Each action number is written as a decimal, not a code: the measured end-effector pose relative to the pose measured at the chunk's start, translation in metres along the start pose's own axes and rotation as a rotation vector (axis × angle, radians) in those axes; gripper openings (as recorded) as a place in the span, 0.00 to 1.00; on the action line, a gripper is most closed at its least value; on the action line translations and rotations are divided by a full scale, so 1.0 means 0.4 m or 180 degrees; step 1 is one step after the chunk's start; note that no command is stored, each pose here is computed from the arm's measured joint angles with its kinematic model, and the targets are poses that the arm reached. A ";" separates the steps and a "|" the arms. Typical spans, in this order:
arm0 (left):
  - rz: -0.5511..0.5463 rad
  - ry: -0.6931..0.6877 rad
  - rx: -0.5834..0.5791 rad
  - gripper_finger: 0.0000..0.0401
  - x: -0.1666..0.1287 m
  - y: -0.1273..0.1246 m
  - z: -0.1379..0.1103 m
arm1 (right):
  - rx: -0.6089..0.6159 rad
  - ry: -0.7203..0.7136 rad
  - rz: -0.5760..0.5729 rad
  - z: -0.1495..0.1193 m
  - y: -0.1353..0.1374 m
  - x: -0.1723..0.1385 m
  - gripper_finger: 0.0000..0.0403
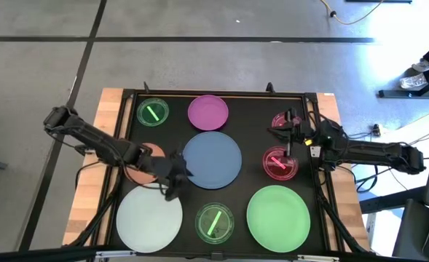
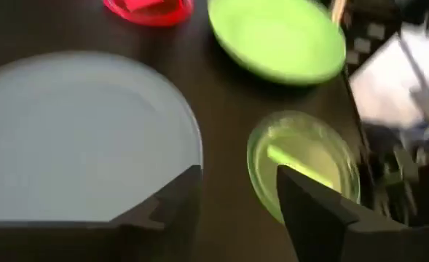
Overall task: Stack plastic plates
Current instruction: Stack the white plate on top of the blue plate
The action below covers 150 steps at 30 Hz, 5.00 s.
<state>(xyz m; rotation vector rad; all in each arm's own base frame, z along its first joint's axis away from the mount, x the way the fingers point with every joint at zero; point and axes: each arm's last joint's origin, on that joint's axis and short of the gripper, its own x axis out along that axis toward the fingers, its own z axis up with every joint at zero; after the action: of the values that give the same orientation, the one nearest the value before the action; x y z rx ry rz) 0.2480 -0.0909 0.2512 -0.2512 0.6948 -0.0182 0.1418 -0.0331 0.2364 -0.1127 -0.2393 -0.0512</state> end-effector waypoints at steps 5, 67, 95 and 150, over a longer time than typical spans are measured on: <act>0.0177 0.0522 0.0175 0.47 0.004 -0.013 -0.056 | -0.0010 0.0056 0.0003 -0.002 -0.002 0.010 0.01; -0.0124 0.2746 0.0149 0.01 0.143 0.064 -0.192 | -0.0103 0.0015 -0.0002 0.000 -0.003 0.014 0.01; 0.0244 0.1361 -0.0210 0.00 -0.065 0.053 0.057 | -0.0104 0.0019 -0.0014 0.000 -0.004 0.014 0.01; 0.2005 0.0359 -0.0768 0.04 0.072 0.354 0.038 | -0.0101 0.0100 -0.0199 -0.005 -0.008 0.013 0.01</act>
<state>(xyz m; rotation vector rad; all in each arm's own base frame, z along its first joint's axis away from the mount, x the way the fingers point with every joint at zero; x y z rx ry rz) 0.2704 0.0469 0.2111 -0.2542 0.8650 0.6597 0.1472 -0.0366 0.2359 -0.1358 -0.2108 -0.1189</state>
